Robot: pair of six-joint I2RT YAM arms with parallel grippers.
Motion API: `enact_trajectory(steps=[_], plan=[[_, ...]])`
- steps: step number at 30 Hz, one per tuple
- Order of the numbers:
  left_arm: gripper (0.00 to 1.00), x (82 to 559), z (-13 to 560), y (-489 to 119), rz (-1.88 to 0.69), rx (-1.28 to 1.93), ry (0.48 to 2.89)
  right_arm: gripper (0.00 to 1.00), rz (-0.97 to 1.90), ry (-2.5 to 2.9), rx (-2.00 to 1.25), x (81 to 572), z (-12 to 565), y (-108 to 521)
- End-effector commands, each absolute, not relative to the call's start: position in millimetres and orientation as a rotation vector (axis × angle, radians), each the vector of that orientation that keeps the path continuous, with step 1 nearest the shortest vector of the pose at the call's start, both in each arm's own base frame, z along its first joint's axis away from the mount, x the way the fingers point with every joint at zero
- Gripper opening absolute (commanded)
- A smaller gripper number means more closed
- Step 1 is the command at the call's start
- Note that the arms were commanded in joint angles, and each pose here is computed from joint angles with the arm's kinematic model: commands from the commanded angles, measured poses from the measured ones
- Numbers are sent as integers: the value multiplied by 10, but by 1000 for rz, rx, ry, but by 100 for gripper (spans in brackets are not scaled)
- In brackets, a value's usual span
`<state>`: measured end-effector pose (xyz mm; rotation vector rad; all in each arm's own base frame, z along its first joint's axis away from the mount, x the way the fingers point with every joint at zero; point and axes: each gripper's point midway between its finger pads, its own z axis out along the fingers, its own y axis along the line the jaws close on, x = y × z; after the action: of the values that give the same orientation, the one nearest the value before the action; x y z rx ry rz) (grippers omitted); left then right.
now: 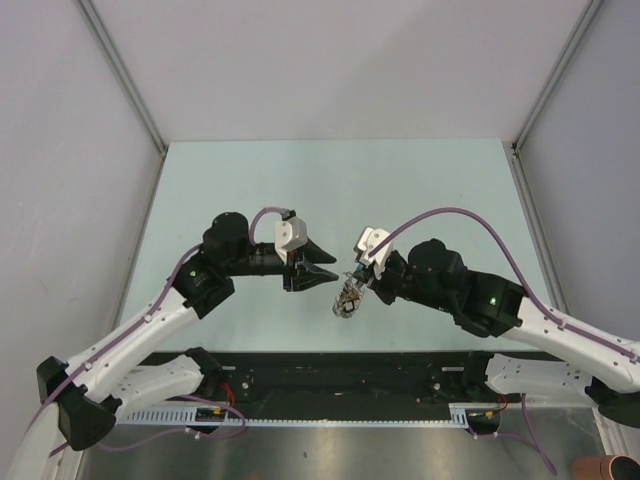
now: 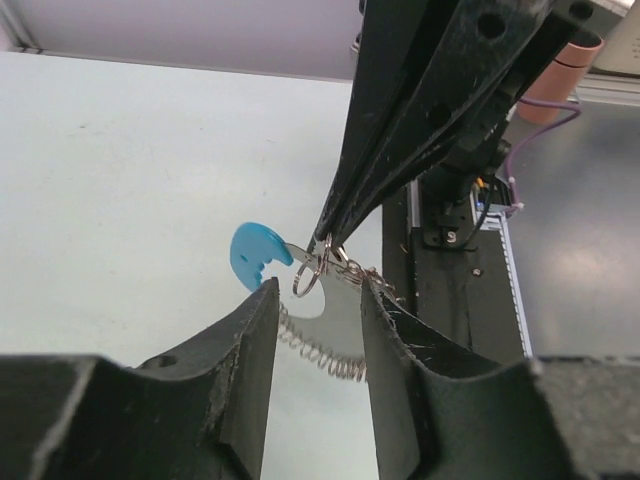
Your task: Remove the keys from the keyring
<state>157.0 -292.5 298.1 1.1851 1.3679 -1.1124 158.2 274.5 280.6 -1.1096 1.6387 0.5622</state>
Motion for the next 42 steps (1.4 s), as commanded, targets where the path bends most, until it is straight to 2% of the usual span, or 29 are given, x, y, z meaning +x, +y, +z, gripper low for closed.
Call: enact_trajectory(steps=[1,10,23,29,33,37,38,39,41,42], plan=[[39,1420,3063,-2998,-1212,1238,1269,0,626,1588,-1082,1514,3123,2788],[30,1463,3064,-3109,-1251,1214,1305,0,626,1591,-1100,1514,3091,2824],[28,1490,2839,-3159,-1201,1259,1381,0,665,1571,-1099,1498,3129,2917],[20,1511,2834,-3181,-1202,1252,1381,0,679,1581,-1117,1489,3077,2972],[0,1517,2834,-3198,-1205,1267,1386,0,683,1574,-1111,1498,3095,2990],[0,1485,2806,-3193,-1228,1258,1391,0,674,1570,-1080,1532,3143,2959],[1,1474,2924,-3195,-1229,1245,1333,5,674,1570,-1069,1546,3160,2943],[1,1441,2928,-3185,-1240,1243,1310,14,680,1568,-1056,1555,3188,2932],[0,1355,3099,-3149,-1282,1210,1247,23,678,1580,-1046,1587,3137,2880],[1,1363,3172,-3146,-1283,1195,1201,36,679,1566,-1026,1609,3157,2863]])
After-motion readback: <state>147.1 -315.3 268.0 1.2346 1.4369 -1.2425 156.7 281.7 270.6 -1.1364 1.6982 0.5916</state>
